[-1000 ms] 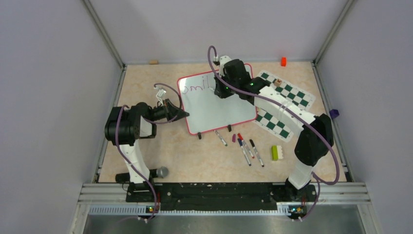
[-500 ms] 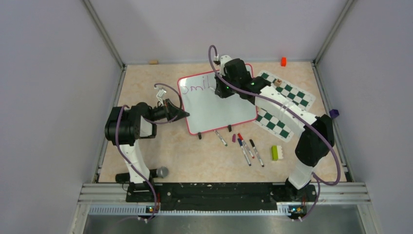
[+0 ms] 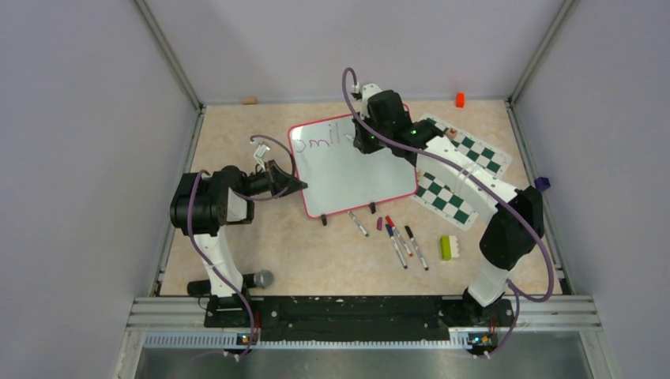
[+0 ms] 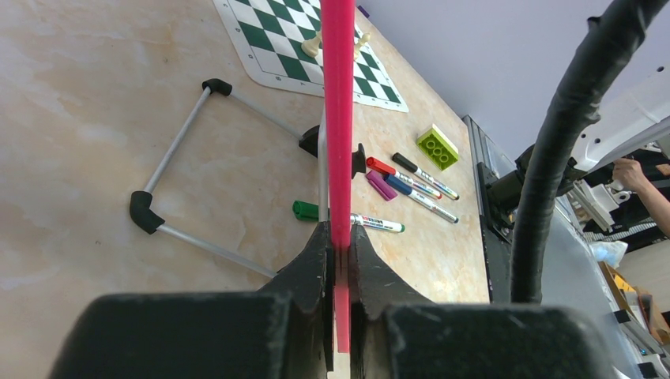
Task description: Write a sentence on the whiteboard
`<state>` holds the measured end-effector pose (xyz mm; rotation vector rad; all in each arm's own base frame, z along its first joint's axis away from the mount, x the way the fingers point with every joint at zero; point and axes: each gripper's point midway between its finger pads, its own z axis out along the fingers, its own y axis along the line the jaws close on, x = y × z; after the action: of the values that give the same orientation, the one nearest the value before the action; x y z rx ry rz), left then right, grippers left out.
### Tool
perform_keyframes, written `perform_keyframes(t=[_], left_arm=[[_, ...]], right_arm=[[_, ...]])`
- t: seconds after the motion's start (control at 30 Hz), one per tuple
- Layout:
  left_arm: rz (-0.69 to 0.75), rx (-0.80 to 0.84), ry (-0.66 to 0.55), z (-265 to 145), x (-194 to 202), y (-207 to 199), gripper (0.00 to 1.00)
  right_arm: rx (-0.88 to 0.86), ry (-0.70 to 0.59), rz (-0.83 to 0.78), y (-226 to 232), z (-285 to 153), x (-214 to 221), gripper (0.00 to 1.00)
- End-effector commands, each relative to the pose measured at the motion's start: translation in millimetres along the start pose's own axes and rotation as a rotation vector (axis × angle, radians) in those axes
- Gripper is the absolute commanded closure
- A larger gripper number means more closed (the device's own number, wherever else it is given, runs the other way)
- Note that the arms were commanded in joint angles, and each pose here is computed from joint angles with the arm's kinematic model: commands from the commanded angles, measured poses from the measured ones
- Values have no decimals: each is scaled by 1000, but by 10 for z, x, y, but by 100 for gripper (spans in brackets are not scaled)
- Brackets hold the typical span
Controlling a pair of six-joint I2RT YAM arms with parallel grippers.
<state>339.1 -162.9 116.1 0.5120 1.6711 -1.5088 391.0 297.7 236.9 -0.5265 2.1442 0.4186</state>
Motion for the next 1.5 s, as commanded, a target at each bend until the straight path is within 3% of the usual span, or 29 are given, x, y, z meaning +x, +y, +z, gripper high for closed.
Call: perform_keyframes(t=[0.0,1.47], left_arm=[[176,84,36,43,-63,-174,100],[174,84,37,44,-60,-175,100]], right_arm=[[18,-109,-2,-54,-215,-402,100],[87,-39,23,-279,-50,-221,100]])
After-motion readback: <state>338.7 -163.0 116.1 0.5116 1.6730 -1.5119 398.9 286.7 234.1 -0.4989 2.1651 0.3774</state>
